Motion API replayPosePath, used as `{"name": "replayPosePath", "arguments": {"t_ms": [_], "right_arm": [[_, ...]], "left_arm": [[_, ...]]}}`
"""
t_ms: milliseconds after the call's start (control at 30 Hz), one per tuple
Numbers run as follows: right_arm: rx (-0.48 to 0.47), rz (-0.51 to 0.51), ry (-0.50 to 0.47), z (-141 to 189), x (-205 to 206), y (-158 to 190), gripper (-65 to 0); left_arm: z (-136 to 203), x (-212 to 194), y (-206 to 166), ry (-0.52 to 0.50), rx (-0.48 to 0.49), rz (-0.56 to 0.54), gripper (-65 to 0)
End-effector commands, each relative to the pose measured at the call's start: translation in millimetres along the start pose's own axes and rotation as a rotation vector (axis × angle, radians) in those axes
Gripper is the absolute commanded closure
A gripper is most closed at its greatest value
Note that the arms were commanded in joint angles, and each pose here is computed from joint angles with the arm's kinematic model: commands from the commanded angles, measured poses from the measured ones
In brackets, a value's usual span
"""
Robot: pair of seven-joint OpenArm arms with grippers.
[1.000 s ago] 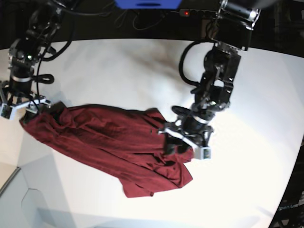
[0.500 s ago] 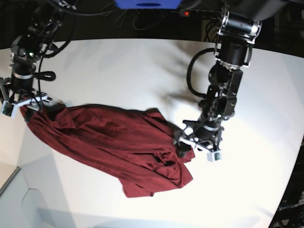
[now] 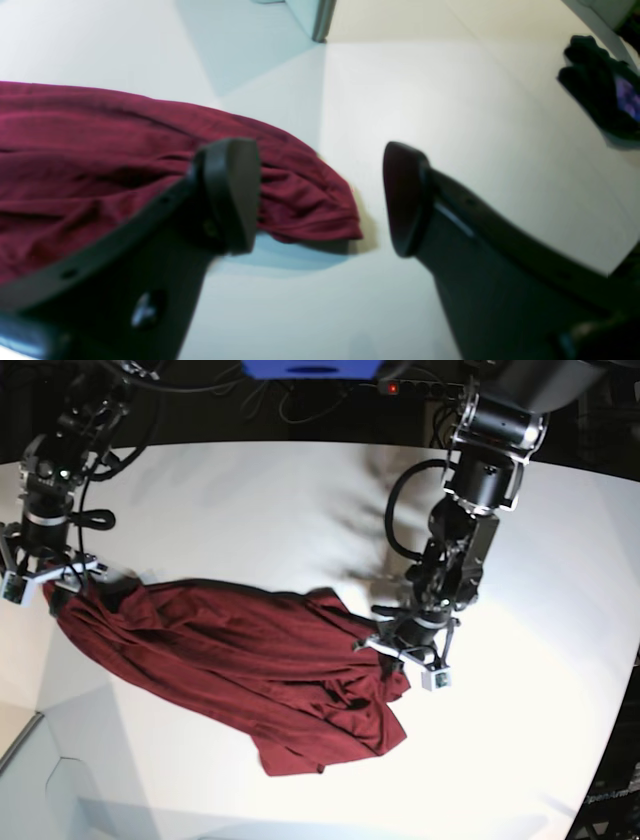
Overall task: Layout the t-shirt on the table in an organized manner, then fold the t-shirt properly
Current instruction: 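Release the shirt with the left gripper and grasp a nearby fold, then pull the held fold away from the shirt body and release it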
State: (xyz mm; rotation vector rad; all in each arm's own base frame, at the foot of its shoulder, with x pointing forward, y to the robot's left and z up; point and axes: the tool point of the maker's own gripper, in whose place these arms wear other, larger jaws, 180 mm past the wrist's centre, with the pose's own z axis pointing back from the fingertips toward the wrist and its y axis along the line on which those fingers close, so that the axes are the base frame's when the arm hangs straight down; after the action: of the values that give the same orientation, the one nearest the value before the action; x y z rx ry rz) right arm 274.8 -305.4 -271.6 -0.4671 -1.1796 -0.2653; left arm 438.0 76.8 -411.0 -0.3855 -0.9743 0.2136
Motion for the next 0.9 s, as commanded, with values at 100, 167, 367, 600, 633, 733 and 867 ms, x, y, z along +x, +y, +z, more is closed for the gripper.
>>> {"name": "replayPosePath", "arguments": {"t_ms": [100, 167, 367, 600, 633, 733, 867], "right_arm": [[-0.01, -0.002, -0.057, 0.5, 15.9, -3.0, -39.1], [-0.01, -0.004, -0.059, 0.1, 17.0, -2.9, -39.1], [-0.014, -0.006, -0.061, -0.2, 17.8, -3.8, -39.1], [-0.018, 0.007, -0.07, -1.4, 20.9, -7.5, -39.1], [-0.018, 0.005, -0.069, -1.3, 20.6, -7.2, -39.1], [-0.019, 0.006, -0.066, -1.8, 19.7, -7.8, -39.1], [-0.019, 0.006, -0.068, -1.6, 20.2, -7.9, -39.1]], "left_arm": [[30.0, 35.7, -35.7, -0.148, -0.107, -0.012, 0.0], [58.1, 43.6, -47.7, -0.203, -0.156, -0.035, -0.4], [132.3, 43.2, -79.0, -0.29, -0.264, -0.049, -0.3], [165.6, 8.8, -87.2, -0.228, -0.304, -0.059, -0.9], [166.3, 0.7, -90.0, -0.206, -0.314, -0.065, -0.9], [171.5, -19.4, -100.8, -0.149, -0.359, -0.096, -0.9], [196.0, -26.1, -129.2, -0.135, -0.458, -0.133, -0.6]]}}
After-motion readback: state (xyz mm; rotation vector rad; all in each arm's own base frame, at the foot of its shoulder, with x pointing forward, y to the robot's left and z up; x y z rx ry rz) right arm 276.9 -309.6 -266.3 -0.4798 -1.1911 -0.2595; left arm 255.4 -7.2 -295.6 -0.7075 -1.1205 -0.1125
